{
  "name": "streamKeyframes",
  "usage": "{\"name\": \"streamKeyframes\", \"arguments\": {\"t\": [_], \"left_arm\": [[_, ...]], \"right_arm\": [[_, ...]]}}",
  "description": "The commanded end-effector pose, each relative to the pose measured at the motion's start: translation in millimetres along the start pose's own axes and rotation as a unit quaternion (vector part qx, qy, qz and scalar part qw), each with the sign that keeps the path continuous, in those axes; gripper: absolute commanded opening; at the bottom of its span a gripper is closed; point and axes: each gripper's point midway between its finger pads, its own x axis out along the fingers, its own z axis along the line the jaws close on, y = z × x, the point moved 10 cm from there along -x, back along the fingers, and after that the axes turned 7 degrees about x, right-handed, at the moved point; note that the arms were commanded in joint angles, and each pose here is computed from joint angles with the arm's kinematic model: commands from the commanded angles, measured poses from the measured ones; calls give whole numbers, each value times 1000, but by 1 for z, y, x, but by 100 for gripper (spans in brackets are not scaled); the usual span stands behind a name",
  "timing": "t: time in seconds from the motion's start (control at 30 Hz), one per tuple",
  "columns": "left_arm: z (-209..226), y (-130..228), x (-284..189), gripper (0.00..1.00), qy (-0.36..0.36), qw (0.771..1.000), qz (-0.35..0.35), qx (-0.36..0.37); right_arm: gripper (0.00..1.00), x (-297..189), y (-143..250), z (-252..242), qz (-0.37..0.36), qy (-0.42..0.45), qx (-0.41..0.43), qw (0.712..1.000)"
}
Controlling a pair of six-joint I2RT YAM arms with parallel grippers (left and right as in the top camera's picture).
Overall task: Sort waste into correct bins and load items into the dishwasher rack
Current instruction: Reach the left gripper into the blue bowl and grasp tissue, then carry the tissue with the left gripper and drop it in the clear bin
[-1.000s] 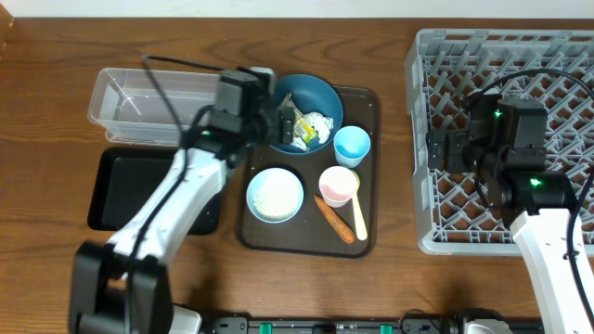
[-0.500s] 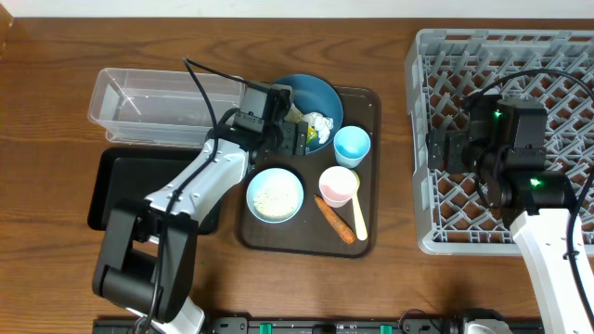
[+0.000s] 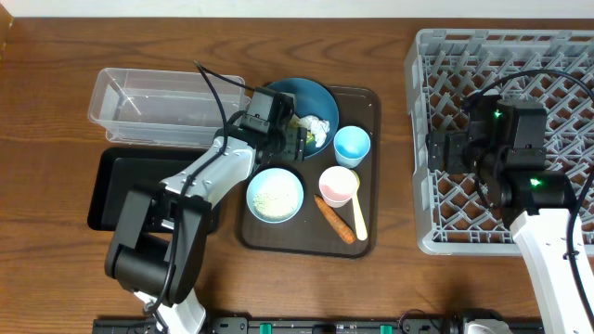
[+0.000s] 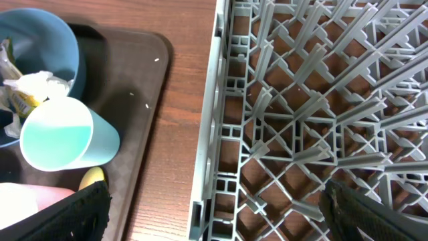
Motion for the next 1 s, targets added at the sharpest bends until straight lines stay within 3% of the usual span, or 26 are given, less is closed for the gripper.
{"name": "streamKeyframes", "arguments": {"t": [0.0,0.2,0.47,0.73,0.97], "left_arm": [[0,-1,5,72,0,1000,4,0],[-1,-6,5,51,2,1000,-11,3],[-1,-8,5,6,3,1000,-18,3],[-3,-14,-8,6,1,999,-35,5],[-8,-37,-73,6,3,993,-115,10]], "right_arm": [[99,-4,-5,2,-7,-6,0,1000],[99,-4,-4,2,-4,-6,0,1000],[99,-4,-2,2,2,-5,1,1000],[99,-4,-2,2,2,-5,1,1000],[99,-4,-2,2,2,-5,0,1000]]}}
